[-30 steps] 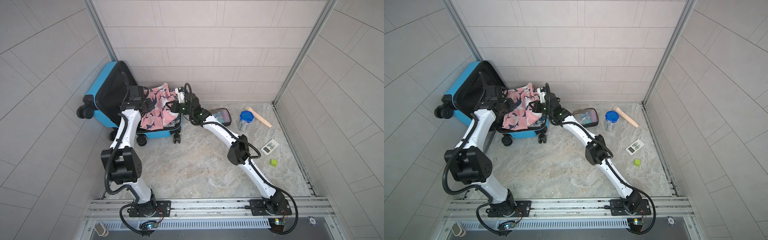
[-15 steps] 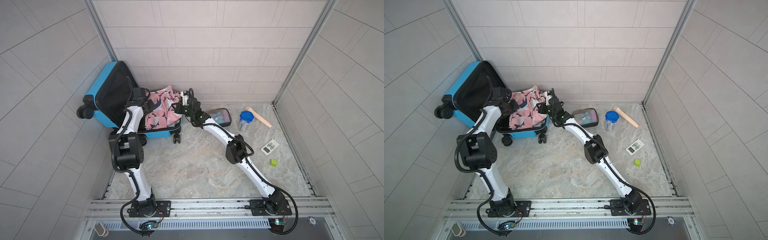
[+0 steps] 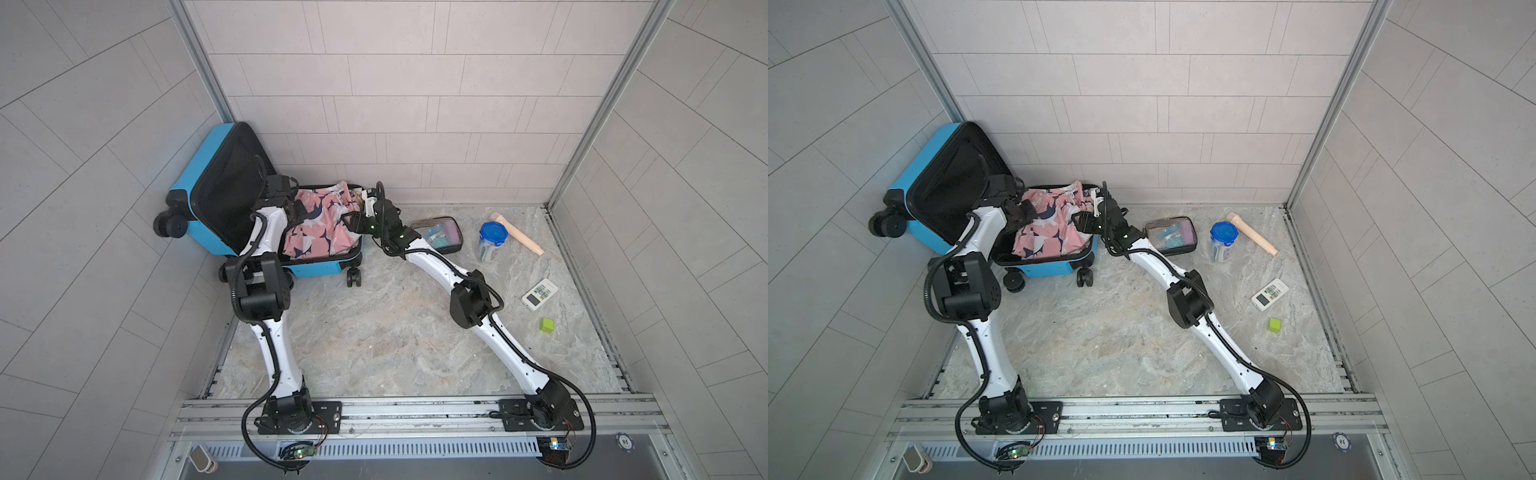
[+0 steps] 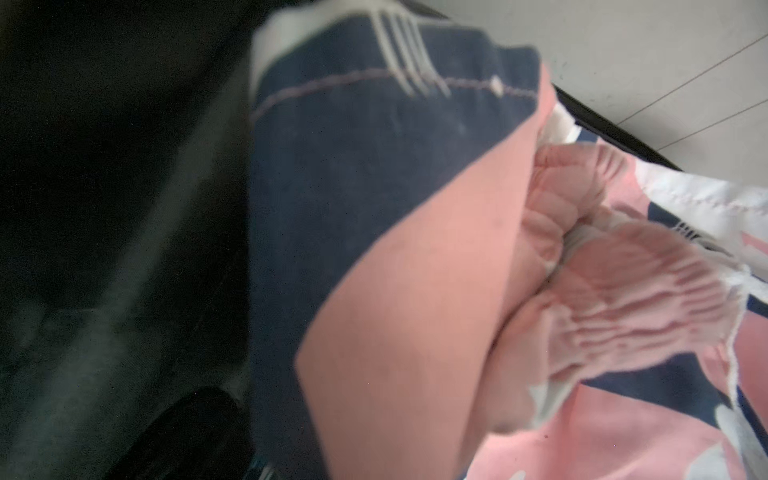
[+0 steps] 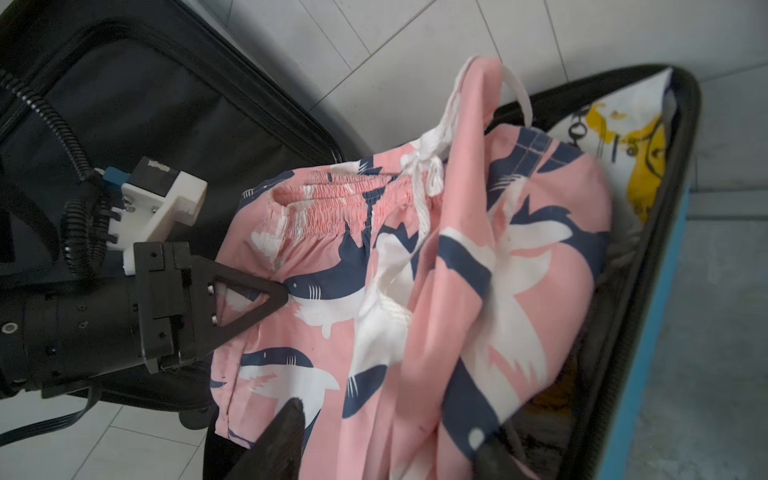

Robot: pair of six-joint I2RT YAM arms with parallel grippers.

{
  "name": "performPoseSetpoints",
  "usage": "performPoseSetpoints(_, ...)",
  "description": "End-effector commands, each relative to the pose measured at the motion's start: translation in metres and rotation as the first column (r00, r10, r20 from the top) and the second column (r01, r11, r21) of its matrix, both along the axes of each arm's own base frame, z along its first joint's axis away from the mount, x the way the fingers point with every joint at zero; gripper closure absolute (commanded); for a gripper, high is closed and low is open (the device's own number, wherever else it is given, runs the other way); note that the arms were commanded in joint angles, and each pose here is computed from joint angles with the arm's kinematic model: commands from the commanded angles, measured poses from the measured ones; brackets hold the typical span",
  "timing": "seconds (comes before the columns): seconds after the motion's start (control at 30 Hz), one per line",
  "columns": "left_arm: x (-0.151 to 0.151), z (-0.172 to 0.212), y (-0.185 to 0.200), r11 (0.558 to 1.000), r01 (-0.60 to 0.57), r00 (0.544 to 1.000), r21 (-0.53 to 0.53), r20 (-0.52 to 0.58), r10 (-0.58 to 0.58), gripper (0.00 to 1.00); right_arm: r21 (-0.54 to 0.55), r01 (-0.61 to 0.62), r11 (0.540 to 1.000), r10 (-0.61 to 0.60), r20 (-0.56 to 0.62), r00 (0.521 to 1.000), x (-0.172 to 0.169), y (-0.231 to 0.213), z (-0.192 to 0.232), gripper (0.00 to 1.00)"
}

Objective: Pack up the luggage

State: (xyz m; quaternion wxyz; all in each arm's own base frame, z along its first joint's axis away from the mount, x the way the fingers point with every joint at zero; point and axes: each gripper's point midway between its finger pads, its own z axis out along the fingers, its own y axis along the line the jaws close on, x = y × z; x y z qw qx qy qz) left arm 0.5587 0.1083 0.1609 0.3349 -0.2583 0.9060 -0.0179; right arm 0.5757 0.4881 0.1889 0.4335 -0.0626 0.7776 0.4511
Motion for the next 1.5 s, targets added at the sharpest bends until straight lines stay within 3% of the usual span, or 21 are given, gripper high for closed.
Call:
performPoseSetpoints(0.0,-0.006,0.016,0.023,0.994,-0.063,0.998,0.086,-0.019,0.065,0.61,-0.050,-0.008,0.999,0.012,0.074,0.997,-0.016,-0.013,0.068,0.33)
performPoseSetpoints(0.03,-0.006,0.018,0.024,0.993,-0.070,0.997,0.093,-0.026,0.072,0.49,-0.072,-0.007,0.997,0.012,0.074,0.997,-0.019,-0.017,0.073,0.32)
performPoseSetpoints(0.17,-0.015,0.020,0.031,0.988,-0.100,0.992,0.117,-0.061,0.108,0.40,-0.131,-0.013,0.991,0.025,0.093,0.995,-0.030,-0.027,0.095,0.29)
performPoseSetpoints(0.23,-0.020,0.027,0.032,0.986,-0.115,0.991,0.124,-0.060,0.123,0.39,-0.154,-0.015,0.988,0.033,0.110,0.993,-0.037,-0.033,0.110,0.21)
performPoseSetpoints(0.47,-0.036,0.064,0.017,0.991,-0.121,0.993,0.062,0.023,0.120,0.40,-0.264,0.000,0.964,0.038,0.141,0.989,-0.061,-0.067,0.152,0.22)
performPoseSetpoints(0.7,-0.049,0.084,-0.064,0.991,0.071,0.991,-0.110,0.119,-0.058,0.45,-0.456,0.032,0.890,0.000,0.069,0.998,-0.094,-0.139,0.166,0.24)
performPoseSetpoints(0.8,-0.045,0.068,-0.103,0.961,0.153,0.981,-0.230,0.149,-0.120,0.48,-0.527,0.062,0.848,-0.052,0.035,0.998,-0.107,-0.179,0.160,0.23)
performPoseSetpoints(0.9,-0.039,0.047,-0.133,0.940,0.197,0.977,-0.279,0.134,-0.165,0.55,-0.568,0.118,0.815,-0.122,0.031,0.992,-0.120,-0.221,0.156,0.21)
performPoseSetpoints(1.17,-0.017,-0.019,-0.175,0.896,0.209,0.977,-0.392,0.042,-0.210,0.63,-0.510,0.248,0.824,-0.234,0.093,0.968,-0.162,-0.304,0.153,0.18)
performPoseSetpoints(1.47,-0.013,-0.100,-0.182,0.906,0.138,0.974,-0.400,-0.108,-0.197,0.65,-0.494,0.294,0.818,-0.289,0.089,0.953,-0.190,-0.341,0.155,0.16)
